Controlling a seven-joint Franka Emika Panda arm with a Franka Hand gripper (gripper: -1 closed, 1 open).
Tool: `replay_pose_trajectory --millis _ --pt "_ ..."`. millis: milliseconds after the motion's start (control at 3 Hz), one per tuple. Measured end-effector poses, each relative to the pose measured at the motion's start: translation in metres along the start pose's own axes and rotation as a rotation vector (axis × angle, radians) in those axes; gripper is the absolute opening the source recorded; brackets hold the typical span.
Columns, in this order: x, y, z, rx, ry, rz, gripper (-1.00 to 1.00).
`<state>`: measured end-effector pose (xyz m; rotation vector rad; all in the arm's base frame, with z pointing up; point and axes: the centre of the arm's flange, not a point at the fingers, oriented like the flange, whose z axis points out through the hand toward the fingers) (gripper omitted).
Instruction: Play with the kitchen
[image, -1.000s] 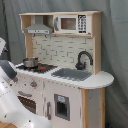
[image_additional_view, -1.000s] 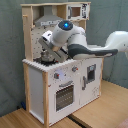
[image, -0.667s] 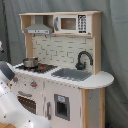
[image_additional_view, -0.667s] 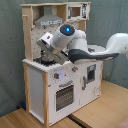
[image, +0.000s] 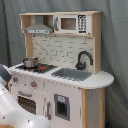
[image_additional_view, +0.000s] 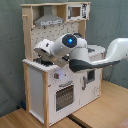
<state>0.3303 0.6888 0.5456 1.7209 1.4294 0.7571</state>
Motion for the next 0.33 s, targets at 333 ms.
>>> replay_pose_trajectory --millis 333 --pt "0.0172 -0.0241 0.0068 -0.034 0.054 -0.08 1.0"
